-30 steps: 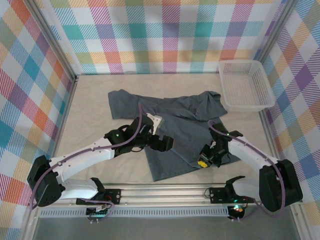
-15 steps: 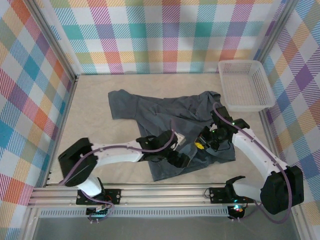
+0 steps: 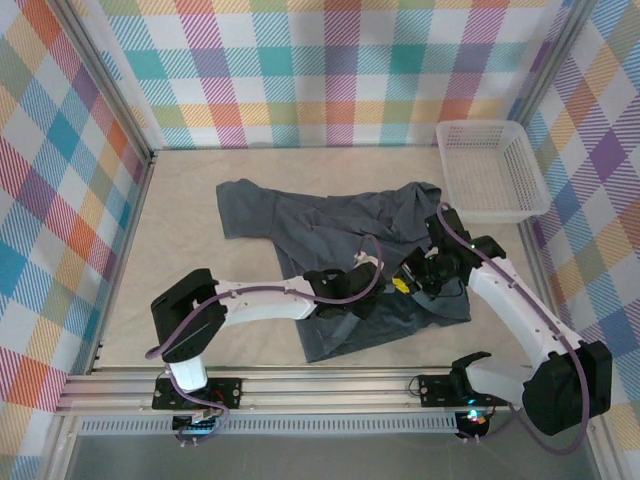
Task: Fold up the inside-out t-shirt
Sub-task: Turn the T-shirt inside out at the center of the table.
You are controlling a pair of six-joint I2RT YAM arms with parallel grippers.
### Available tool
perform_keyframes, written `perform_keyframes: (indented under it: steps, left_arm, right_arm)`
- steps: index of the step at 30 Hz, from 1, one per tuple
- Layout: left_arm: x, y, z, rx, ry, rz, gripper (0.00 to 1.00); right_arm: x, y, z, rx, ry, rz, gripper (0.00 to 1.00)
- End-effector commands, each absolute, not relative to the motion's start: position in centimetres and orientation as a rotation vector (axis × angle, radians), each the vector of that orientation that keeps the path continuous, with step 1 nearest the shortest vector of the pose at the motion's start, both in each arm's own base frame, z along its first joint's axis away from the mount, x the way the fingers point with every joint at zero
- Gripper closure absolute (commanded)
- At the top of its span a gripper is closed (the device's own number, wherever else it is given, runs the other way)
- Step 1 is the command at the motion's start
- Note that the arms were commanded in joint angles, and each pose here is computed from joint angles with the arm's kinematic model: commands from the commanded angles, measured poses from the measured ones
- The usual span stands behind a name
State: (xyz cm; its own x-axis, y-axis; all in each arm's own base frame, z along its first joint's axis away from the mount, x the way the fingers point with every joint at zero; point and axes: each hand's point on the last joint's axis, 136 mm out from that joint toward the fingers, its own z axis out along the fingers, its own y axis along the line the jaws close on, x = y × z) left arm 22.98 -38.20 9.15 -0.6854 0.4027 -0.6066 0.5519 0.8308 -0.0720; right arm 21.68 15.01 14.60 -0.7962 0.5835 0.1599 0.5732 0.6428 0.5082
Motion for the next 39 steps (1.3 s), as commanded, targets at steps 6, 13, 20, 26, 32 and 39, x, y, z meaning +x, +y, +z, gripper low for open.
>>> perform_keyframes:
  steps: [6, 13, 20, 26, 32, 39]
  left_arm:
    - [24.2, -36.7, 18.8, 0.388, 2.487, -0.997, 1.0]
    - [25.4, -36.4, 21.0, 0.413, 2.516, -0.921, 1.0]
    - [26.2, -37.4, 27.0, 0.303, 2.406, -1.152, 1.0]
    - [25.5, -38.1, 33.4, 0.341, 2.306, -1.306, 1.0]
    - [24.9, -39.2, 40.3, 0.392, 2.142, -1.473, 1.0]
    - [25.6, -38.9, 43.7, 0.469, 2.065, -1.374, 1.0]
  right_arm:
    - [24.8, 17.3, 19.4, -0.106, 2.561, 0.906, 0.44]
    - [22.1, 20.8, 20.2, -0.527, 1.996, 0.769, 0.47]
    - [25.2, 24.1, 16.3, -0.816, 1.793, 0.397, 0.86]
    - [32.5, 23.9, 15.5, -0.909, 1.575, -0.132, 1.0]
    - [40.0, 19.8, 16.1, -0.787, 1.653, -0.335, 1.0]
    - [38.8, 21.4, 15.1, -0.69, 1.946, 0.301, 1.0]
